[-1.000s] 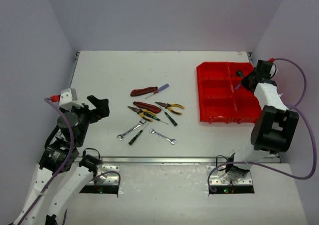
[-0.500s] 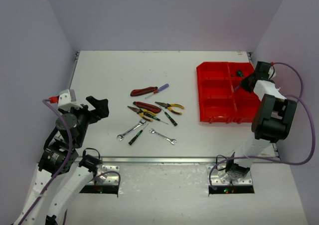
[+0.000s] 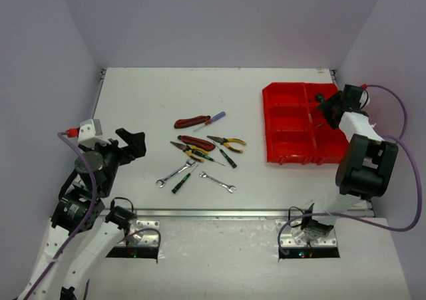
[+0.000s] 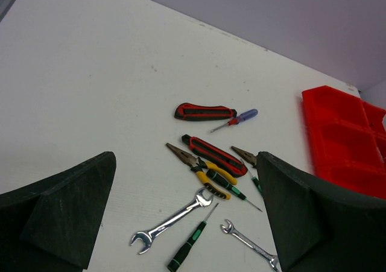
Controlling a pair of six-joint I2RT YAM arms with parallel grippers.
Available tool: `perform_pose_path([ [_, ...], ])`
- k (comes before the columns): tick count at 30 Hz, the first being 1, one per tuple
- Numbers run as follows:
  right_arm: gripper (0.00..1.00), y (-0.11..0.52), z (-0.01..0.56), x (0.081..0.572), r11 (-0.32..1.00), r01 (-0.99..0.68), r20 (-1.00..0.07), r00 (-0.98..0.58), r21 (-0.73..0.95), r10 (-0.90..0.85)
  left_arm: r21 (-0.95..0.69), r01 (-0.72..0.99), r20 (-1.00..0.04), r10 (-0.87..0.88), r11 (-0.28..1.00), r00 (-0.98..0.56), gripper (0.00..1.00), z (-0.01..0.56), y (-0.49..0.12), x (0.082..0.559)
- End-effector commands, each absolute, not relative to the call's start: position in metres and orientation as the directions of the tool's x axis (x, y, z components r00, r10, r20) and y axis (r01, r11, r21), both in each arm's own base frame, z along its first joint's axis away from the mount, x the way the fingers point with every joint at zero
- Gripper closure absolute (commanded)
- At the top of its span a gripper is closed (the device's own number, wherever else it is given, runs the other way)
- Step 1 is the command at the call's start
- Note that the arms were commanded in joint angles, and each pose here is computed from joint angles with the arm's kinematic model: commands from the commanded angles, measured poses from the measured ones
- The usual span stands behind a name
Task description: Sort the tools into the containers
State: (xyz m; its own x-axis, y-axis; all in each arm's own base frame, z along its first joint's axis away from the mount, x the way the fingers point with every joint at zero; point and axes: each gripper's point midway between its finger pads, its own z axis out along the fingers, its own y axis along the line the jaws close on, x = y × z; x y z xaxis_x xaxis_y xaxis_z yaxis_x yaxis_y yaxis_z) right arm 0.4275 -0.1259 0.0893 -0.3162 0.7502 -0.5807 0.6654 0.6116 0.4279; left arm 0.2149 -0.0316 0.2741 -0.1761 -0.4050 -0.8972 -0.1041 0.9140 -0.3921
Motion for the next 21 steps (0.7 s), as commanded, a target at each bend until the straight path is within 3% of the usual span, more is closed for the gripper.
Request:
perform_pose_path([
  [1,0.37,-0.111,0.139,0.442,0.670,0.534,-0.639,-0.281,0.515,0.716,-0.398,-0.079,-0.900,-0.406,0.914,-0.159,0.00,0.280,-0.036,0.220],
  [7,0.29,-0.055,0.184,0.448,0.767,0.370,-0.701,-0.324,0.524,0.635,-0.396,-0.090,-0.899,-0.406,0.914,-0.163,0.00,0.278,-0.035,0.221],
  [10,0.13,0.005,0.205,0.447,0.863,0.231,-0.776,-0.378,0.450,0.506,-0.395,-0.095,-0.899,-0.406,0.914,-0.163,0.00,0.278,-0.035,0.221],
  [11,0.02,0.019,0.208,0.445,0.884,0.210,-0.794,-0.388,0.418,0.468,-0.395,-0.095,-0.899,-0.406,0.914,-0.163,0.00,0.278,-0.035,0.221],
  [17,0.01,0.153,0.188,0.428,0.947,0.038,-0.790,-0.541,0.320,0.289,-0.383,-0.107,-0.899,-0.397,0.917,-0.184,0.00,0.273,-0.036,0.225],
  [21,0.01,0.208,0.154,0.449,0.952,0.045,-0.743,-0.615,0.302,0.265,-0.379,-0.115,-0.898,-0.395,0.918,-0.193,0.00,0.271,-0.036,0.226],
])
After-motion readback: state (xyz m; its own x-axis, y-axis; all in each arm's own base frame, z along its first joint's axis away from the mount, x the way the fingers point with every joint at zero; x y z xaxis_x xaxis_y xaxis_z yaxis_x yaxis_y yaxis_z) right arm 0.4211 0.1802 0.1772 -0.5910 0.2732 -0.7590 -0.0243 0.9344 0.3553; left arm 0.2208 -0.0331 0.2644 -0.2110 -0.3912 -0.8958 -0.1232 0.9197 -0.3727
